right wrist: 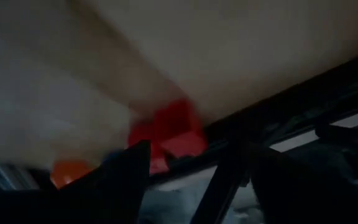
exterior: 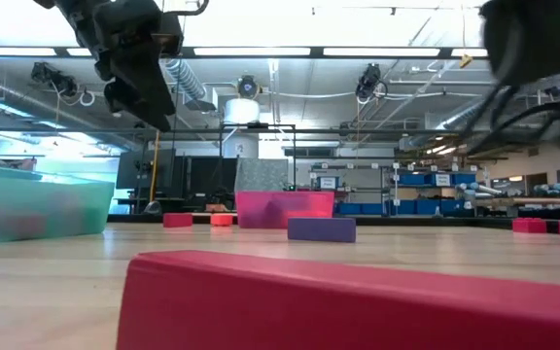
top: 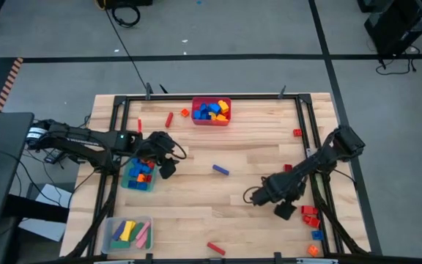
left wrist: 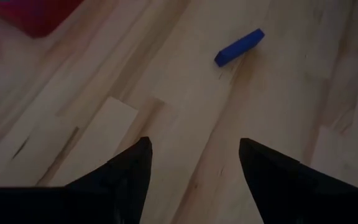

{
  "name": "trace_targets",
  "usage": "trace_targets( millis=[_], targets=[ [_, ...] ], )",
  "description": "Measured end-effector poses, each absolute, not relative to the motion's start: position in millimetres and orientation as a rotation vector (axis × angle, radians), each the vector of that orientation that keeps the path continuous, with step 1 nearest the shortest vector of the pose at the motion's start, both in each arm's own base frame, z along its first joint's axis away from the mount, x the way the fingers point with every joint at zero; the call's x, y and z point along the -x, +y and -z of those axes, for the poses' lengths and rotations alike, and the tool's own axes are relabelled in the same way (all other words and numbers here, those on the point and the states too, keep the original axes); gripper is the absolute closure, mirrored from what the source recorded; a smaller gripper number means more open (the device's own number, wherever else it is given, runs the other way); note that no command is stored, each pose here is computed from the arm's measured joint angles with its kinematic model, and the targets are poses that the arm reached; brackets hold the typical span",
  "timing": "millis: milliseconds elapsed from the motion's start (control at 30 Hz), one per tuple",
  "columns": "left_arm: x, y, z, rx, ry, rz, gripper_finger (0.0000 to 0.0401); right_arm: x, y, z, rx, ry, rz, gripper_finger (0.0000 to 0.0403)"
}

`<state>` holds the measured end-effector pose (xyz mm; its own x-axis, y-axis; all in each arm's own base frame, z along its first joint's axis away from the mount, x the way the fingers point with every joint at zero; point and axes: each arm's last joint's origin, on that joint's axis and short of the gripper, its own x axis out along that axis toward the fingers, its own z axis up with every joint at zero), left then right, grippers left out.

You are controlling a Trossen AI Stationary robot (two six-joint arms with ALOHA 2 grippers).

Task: Sort blocks by size
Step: Put the red 1 studded building block into the red bin

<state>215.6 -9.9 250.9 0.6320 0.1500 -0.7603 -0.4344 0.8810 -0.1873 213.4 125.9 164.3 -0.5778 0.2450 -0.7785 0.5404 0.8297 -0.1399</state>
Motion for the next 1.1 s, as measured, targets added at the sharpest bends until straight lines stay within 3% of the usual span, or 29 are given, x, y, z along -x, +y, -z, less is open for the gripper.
trace_targets(
  millis=[333,600,1100],
  targets=[
    [-220.2,-10.3,-254.9,0.419,0.759,-0.337,0.0153,-184.5,145.9,-152.7,-0.466,2.336,0.304,0.0120],
    [-223.6,-10.6,-258.2,0.478,0.705,-0.344,0.0153,-180.7,154.2,-140.8,-0.457,2.287,0.199,0.0125],
    [-224.5,-10.7,-259.2,0.534,0.684,-0.357,0.0153,-172.0,151.4,-118.6,-0.450,2.213,0.211,0.0144]
  ],
)
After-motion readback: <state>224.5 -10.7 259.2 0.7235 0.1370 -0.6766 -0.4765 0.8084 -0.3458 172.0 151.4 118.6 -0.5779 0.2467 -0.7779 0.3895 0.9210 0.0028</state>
